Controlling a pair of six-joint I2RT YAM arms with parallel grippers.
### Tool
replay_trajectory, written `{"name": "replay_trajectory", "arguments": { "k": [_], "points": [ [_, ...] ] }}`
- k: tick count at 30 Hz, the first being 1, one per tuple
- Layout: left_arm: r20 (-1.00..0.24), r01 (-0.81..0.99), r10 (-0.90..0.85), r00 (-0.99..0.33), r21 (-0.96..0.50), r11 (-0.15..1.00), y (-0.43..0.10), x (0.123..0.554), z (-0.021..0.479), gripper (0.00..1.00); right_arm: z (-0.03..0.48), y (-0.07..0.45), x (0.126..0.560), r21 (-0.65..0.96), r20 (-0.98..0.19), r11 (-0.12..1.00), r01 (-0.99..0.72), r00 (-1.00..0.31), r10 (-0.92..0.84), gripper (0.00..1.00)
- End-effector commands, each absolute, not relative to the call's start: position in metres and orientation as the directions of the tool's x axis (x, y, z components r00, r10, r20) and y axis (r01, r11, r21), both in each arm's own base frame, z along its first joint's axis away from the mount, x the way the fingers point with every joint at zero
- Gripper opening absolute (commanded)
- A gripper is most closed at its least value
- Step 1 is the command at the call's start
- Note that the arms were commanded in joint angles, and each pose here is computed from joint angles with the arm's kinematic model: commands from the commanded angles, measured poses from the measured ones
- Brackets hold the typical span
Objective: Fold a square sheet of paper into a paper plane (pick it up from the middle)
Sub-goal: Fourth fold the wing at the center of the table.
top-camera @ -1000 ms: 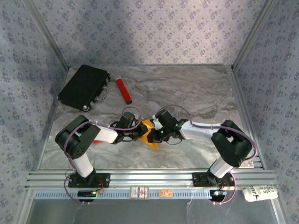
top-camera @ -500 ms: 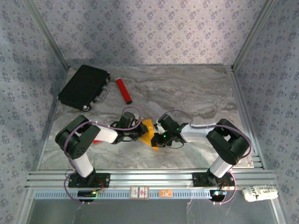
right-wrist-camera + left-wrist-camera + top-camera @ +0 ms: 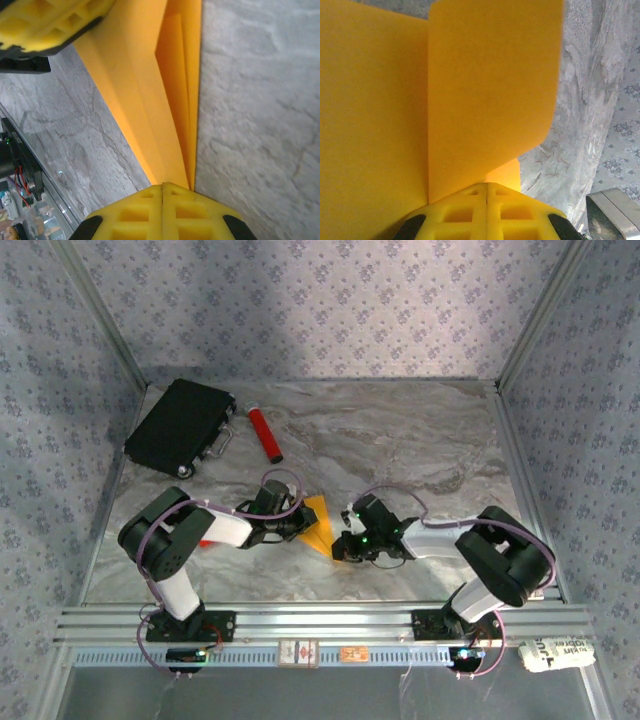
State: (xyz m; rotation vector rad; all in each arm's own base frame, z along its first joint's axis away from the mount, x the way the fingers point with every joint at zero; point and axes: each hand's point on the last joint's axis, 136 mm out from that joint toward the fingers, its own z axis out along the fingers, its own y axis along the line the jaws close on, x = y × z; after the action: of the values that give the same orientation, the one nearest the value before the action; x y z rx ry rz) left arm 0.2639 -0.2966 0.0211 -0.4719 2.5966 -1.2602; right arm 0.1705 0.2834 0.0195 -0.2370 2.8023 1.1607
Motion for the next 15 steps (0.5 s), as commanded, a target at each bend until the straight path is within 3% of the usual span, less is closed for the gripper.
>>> {"name": "replay_trajectory", "arguments": {
  "k": [1,9,15],
  "points": [
    [-0.041,-0.263,-0.41,-0.911,-0.708,0.655,-0.272,0.255,-0.012,0.03,0.002,0.262,0.146,0.664,-0.05,0.739,-0.115,-0.993,-0.11,0.04],
    [-0.039,-0.265,-0.412,-0.91,-0.709,0.653,-0.272,0.254,-0.013,0.02,-0.006,0.246,0.129,0.657,-0.028,0.747,-0.099,-0.994,-0.108,0.05],
    [-0.039,-0.261,-0.409,-0.912,-0.714,0.65,-0.273,0.255,-0.012,0.03,0.023,0.25,0.142,0.711,-0.085,0.693,-0.117,-0.993,-0.08,0.05]
  ]
}}
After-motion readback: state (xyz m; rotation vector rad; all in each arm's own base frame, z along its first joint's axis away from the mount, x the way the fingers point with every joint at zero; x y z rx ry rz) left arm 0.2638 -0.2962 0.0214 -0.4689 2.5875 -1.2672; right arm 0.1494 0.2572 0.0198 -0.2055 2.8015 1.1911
